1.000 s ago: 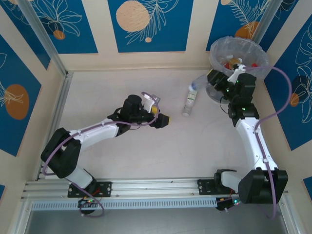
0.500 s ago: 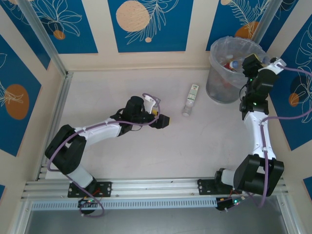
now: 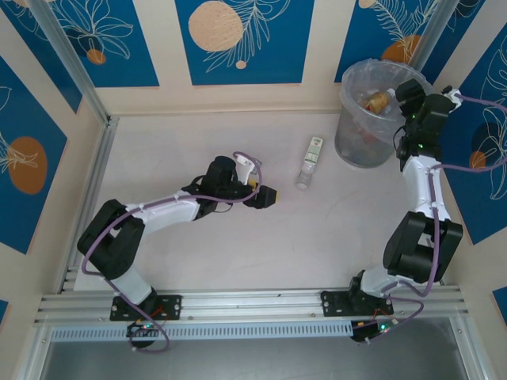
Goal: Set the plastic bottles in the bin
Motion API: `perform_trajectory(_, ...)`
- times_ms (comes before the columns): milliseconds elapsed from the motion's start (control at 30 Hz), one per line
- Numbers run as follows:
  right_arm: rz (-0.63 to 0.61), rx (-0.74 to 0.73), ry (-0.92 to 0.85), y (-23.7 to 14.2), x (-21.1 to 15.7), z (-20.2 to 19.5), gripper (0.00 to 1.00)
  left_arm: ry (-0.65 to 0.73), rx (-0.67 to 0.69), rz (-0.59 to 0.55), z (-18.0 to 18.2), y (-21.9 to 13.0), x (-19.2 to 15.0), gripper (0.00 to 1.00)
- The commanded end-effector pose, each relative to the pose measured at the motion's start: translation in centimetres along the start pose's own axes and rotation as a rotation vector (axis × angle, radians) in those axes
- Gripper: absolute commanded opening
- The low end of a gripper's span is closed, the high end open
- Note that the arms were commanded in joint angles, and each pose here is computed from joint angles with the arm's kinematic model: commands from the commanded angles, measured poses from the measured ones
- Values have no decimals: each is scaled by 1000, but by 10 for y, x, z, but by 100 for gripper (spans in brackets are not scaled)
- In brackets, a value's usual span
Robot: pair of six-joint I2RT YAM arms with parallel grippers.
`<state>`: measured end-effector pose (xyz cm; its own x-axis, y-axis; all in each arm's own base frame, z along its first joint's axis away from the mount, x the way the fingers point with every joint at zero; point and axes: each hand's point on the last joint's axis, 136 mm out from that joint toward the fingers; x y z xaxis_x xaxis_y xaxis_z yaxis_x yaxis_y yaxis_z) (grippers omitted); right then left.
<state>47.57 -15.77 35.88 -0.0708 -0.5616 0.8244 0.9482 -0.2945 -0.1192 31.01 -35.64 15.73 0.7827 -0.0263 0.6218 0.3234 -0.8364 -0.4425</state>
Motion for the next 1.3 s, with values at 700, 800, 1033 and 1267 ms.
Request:
perform_trajectory(700, 494, 183, -406, -105, -163, 75, 99, -157, 277, -135, 56, -1, 17, 99)
perform_trajectory(800, 593, 166, -447, -100, -198, 74, 99, -175, 330, -161, 66, -9, 16, 99)
perform_trajectory(1033, 827, 77, -586, -75, -267, 61, 99, -202, 447, -213, 86, -30, 9, 100)
perform_trajectory(1267, 931, -14, -660, -34, -303, 50, 99, -201, 494, -221, 91, -38, 7, 99)
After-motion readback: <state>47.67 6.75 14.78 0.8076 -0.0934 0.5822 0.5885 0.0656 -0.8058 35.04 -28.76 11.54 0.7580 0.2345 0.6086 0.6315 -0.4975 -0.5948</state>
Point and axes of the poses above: each hand's point on the last joint's axis, 136 mm out from that joint toward the fingers, its own y axis out along the fingers, its own z axis along the line the jaws close on, x = y × z, and after that the axes turned 10 degrees about -y, right-handed
